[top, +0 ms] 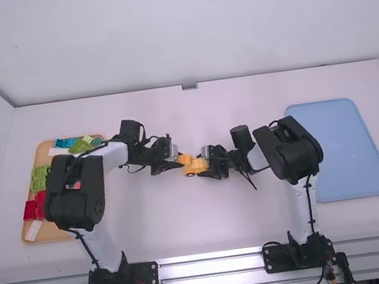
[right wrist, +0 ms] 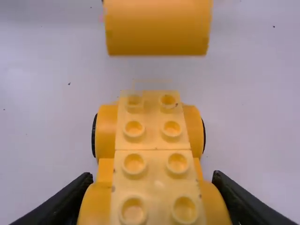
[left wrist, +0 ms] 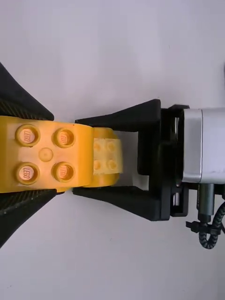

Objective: Assemble lego blocks to make yellow taxi

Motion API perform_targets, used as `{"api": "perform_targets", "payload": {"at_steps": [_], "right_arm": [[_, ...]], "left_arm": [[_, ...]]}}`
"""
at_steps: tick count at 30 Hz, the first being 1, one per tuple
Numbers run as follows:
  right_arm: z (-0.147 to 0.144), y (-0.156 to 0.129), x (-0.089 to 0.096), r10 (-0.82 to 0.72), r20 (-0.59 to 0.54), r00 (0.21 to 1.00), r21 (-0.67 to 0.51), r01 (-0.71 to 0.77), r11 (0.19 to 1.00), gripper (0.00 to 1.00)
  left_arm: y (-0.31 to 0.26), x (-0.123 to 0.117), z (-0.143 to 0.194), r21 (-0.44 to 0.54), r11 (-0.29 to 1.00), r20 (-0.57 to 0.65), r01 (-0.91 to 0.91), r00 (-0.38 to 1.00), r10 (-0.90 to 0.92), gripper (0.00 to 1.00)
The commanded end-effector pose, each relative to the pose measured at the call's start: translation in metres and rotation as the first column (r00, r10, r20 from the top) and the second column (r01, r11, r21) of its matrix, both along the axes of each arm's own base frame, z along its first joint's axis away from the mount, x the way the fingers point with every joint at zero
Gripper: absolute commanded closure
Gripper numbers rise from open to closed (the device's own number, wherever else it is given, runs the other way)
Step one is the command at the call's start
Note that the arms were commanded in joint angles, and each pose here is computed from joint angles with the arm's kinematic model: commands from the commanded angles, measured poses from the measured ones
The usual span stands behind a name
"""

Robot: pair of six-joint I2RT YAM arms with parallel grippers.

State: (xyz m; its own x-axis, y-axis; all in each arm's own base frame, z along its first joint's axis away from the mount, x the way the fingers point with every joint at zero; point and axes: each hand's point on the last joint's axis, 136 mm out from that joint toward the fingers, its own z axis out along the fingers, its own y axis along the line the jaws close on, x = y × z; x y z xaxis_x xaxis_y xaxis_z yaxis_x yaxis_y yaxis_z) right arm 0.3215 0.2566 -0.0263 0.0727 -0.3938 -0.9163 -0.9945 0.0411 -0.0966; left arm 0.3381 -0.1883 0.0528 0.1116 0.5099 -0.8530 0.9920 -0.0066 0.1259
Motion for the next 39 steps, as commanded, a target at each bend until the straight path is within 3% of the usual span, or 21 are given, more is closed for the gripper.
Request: {"api": "perform_targets", "payload": {"at_steps": [1, 8, 13, 22, 39], "right_arm": [[-0.006, 0.0, 0.001, -0.001, -0.009, 1.0, -0.005, 0.001, 1.0, 0.46], [-0.007, -0.001, 0.002, -0.003, -0.012, 1.0, -0.005, 0.003, 1.0, 0.49], [-0.007, -0.001, 0.002, -0.006, -0.013, 1.0, -0.008, 0.006, 1.0, 0.49], [-0.007, -0.001, 0.001, -0.005, -0.016, 1.0, -0.009, 0.005, 1.0, 0.48], [-0.012, -0.003, -0.004, -0.003, -0.056, 0.998, -0.023, 0.002, 1.0, 0.45]], "left_arm": [[-0.005, -0.001, 0.008, 0.003, 1.0, 0.02, 0.012, 1.0, -0.012, 0.98], [-0.01, 0.011, 0.012, -0.023, 0.997, -0.057, -0.079, 0.995, 0.078, 0.98], [-0.019, 0.006, 0.004, -0.037, 0.997, -0.034, -0.072, 0.997, 0.071, 0.98], [-0.025, 0.008, -0.008, -0.05, 0.978, -0.109, -0.2, 0.975, 0.194, 0.98], [-0.023, 0.0, -0.015, -0.007, 0.985, -0.119, -0.172, 0.978, 0.17, 0.98]]}}
